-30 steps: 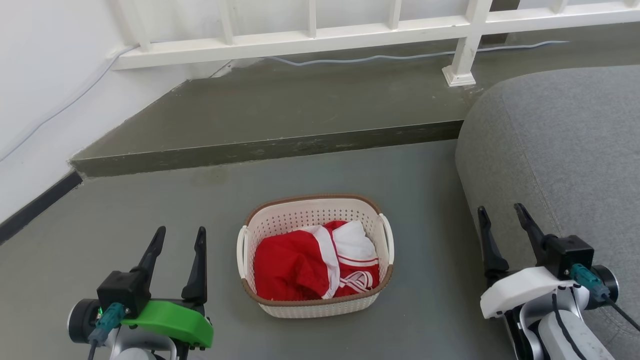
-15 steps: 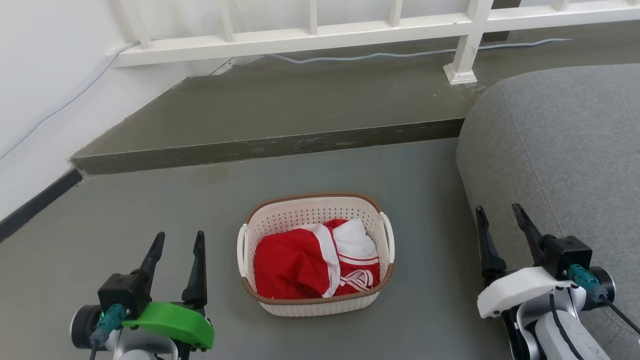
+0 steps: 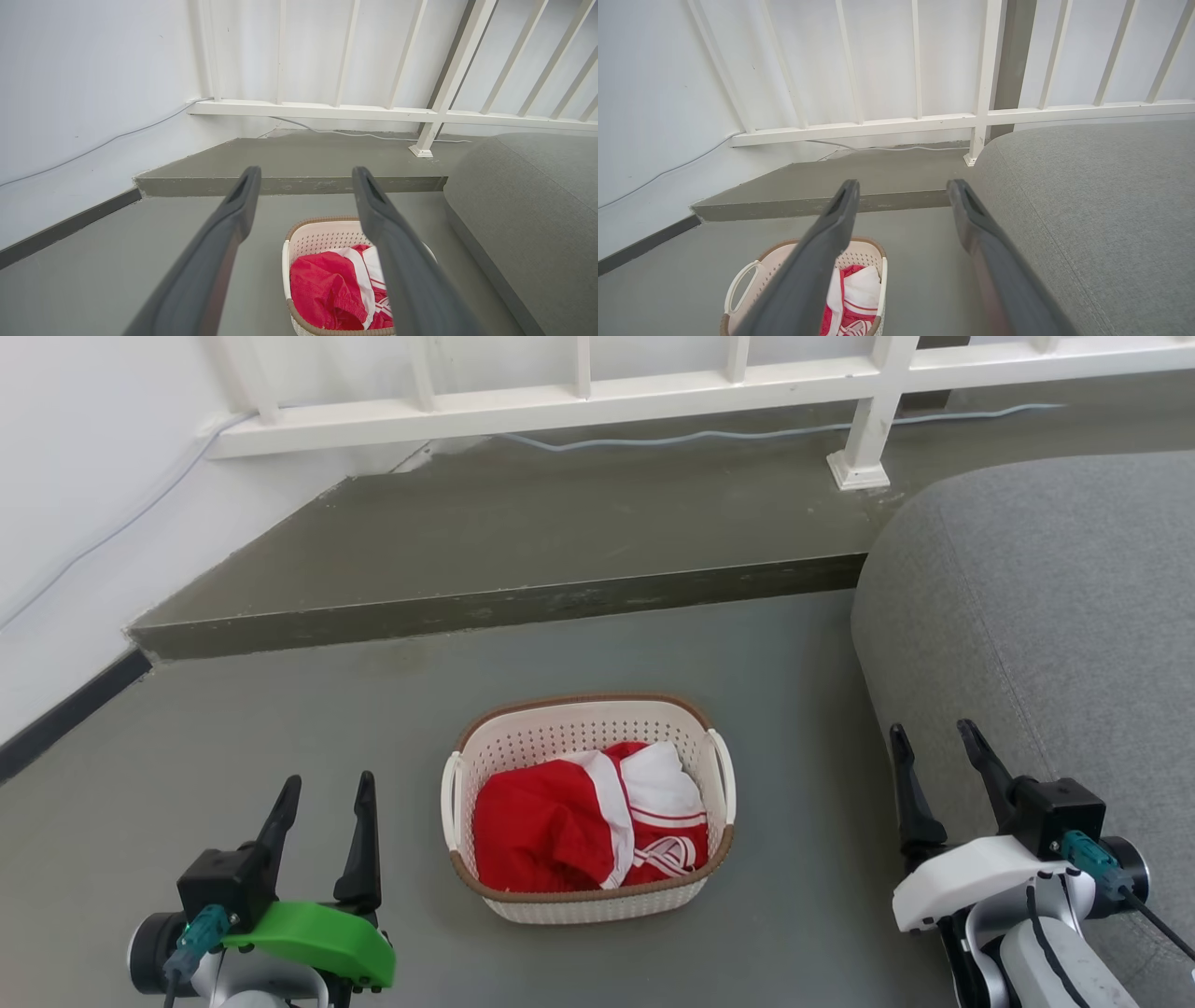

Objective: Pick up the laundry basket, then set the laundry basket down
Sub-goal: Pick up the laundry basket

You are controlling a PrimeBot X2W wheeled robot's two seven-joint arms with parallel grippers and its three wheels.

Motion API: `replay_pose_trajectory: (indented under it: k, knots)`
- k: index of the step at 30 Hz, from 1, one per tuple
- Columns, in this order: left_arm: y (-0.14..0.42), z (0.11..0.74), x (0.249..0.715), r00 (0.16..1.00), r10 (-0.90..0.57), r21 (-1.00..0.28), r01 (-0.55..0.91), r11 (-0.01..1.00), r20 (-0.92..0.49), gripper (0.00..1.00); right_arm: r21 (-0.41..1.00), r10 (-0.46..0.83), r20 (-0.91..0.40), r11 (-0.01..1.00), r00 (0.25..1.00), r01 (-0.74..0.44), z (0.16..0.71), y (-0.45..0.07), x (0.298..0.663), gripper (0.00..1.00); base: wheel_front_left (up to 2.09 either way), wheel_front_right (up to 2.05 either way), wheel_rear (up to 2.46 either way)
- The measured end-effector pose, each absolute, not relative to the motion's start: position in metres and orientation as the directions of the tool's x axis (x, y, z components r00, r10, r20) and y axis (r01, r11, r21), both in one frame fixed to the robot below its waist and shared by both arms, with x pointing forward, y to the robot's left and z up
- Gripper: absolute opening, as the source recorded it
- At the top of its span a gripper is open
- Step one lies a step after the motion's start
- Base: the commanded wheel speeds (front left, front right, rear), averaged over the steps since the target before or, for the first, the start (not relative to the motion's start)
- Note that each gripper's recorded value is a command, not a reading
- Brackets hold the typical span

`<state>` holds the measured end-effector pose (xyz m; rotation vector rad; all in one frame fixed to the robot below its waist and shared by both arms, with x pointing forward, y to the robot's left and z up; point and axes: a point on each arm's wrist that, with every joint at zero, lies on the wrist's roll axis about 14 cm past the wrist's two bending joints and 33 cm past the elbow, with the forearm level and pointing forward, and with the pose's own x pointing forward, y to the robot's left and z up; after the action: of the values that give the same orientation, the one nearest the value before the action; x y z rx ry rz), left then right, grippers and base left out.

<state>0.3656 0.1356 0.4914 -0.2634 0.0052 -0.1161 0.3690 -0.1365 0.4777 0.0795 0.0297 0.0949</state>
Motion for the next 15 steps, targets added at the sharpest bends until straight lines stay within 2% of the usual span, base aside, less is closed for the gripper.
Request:
replay_pose_trajectory:
  k: [15]
  knots:
    - [0.133, 0.469, 0.373, 0.992, -0.113, -0.291, 0.092, 0.952, -0.056, 1.00, 0.089, 0.092, -0.102, 0.993, 0.991, -0.083, 0.452, -0.136, 0.374, 1.00, 0.00, 0.00, 0.00]
